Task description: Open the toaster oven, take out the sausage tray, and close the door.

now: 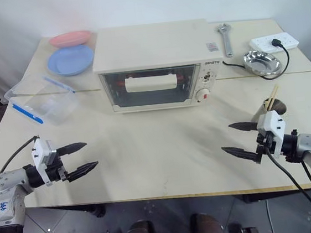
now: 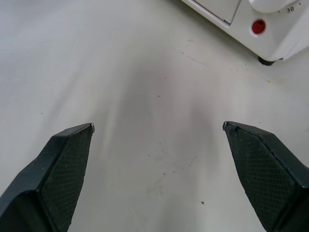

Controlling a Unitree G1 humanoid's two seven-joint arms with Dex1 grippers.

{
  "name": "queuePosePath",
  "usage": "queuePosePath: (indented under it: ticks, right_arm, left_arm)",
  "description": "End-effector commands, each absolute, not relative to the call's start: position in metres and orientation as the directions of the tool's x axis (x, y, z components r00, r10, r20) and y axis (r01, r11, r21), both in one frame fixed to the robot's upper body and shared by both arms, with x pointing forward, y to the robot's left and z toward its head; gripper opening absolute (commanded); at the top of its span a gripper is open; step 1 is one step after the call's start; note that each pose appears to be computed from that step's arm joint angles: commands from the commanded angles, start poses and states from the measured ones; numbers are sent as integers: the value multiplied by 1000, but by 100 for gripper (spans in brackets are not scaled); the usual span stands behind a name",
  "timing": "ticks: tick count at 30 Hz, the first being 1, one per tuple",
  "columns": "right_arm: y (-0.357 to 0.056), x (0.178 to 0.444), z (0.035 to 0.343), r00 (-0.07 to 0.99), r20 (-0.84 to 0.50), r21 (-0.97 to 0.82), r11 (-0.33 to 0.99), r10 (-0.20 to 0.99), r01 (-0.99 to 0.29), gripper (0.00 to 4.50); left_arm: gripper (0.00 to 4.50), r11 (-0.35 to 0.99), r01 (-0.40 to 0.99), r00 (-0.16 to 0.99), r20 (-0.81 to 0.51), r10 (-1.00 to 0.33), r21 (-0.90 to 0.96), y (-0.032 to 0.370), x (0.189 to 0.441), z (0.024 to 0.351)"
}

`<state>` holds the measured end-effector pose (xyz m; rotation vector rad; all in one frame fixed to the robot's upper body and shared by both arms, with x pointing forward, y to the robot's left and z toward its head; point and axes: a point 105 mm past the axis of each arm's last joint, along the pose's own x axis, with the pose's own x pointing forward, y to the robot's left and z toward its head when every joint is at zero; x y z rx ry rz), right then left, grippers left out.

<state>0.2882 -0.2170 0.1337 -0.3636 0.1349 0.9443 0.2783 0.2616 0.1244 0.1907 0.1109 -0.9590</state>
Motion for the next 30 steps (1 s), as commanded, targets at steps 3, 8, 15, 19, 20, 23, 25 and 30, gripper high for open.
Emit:
queuePosePath:
  ticks: [3,8,15,19,20,23,25,30]
  right_arm:
    - [-203,291,148,560,-264,-273,496,785,-824,450]
    - [-179,299,156,526,-273,-224,479,805,-849,450]
    - [-108,333,199,452,-193,-215,412,871,-885,450]
    - [-86,348,222,424,-134,-294,372,896,-880,450]
    - [-81,352,228,416,-119,-310,365,901,-878,450]
    - [-71,359,242,390,-93,-339,339,916,-878,450]
    - [-64,359,248,361,-86,-358,309,929,-881,450]
    - [-51,338,255,230,-99,-379,177,968,-909,450]
  left_arm:
    - [448,593,793,609,-166,-776,139,263,284,135]
    - [448,624,769,639,-136,-757,137,262,289,142]
    - [448,600,793,603,5,-797,105,255,293,167]
    - [448,619,775,614,78,-785,130,257,296,177]
    - [448,623,770,616,94,-782,136,257,296,180]
    - [448,628,765,619,108,-778,142,258,295,182]
    - [448,633,761,624,105,-774,144,259,295,182]
    - [448,653,743,645,102,-757,148,262,295,180]
